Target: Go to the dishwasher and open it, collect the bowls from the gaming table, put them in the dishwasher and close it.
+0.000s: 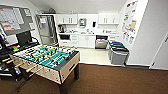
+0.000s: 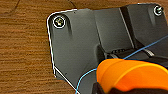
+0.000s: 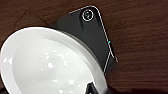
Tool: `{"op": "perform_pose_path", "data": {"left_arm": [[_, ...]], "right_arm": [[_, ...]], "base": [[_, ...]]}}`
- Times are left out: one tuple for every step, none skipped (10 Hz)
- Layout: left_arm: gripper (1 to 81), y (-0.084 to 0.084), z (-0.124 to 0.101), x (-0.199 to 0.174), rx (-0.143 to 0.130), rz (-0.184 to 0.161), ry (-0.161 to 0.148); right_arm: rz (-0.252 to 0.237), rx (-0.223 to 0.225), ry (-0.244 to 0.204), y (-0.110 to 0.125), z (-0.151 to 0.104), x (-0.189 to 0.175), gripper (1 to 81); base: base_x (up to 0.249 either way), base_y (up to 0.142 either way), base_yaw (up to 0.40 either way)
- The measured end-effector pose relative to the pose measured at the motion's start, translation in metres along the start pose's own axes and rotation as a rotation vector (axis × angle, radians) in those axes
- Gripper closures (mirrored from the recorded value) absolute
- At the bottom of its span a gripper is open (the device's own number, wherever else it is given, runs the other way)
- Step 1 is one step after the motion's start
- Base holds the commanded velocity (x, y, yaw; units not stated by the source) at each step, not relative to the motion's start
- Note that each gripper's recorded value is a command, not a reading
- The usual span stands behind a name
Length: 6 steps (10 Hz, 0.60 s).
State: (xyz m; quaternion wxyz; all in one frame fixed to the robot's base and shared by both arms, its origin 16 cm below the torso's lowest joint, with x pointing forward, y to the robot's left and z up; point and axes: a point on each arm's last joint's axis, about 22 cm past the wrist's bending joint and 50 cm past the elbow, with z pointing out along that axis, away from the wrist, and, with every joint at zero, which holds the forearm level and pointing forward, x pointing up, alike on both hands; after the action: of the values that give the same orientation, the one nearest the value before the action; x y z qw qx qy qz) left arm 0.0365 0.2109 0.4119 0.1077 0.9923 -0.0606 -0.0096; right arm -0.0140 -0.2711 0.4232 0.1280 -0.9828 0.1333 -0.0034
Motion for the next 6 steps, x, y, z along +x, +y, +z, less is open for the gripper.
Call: {"op": "perform_pose_path", "data": {"left_arm": [[81.1, 0.0004, 0.0001, -0.0007, 0.0, 0.0, -0.001], [81.1, 0.0035, 0.0006, -0.0005, -0.005, 0.0, 0.0], [81.1, 0.0014, 0.0002, -0.0004, -0.003, 0.0, 0.0], [81.1, -0.001, -0.0002, 0.0003, 0.0, 0.0, 0.0], [81.1, -0.0017, -0.0003, -0.0008, 0.001, 0.0, -0.001], [81.1, -0.0016, -0.0002, -0.0026, 0.001, -0.001, -0.003]], "right_arm": [[0.0, 0.001, 0.002, -0.0002, 0.0, 0.0004, 81.1], [0.0, -0.001, 0.001, 0.0012, -0.0003, 0.0, 81.1], [0.0, 0.0, -0.002, -0.0005, 0.0002, -0.0013, 81.1], [0.0, 0.003, -0.001, -0.0022, 0.0007, -0.001, 81.1], [0.0, 0.005, 0.005, -0.0028, 0.0007, 0.0011, 81.1], [0.0, 0.004, 0.004, -0.0023, 0.0006, 0.0001, 81.1]], "base": [[0.192, 0.0, 0.0], [0.192, 0.0, 0.0], [0.192, 0.0, 0.0], [0.192, 0.0, 0.0], [0.191, 0.0, 0.0], [0.191, 0.0, 0.0]]}}
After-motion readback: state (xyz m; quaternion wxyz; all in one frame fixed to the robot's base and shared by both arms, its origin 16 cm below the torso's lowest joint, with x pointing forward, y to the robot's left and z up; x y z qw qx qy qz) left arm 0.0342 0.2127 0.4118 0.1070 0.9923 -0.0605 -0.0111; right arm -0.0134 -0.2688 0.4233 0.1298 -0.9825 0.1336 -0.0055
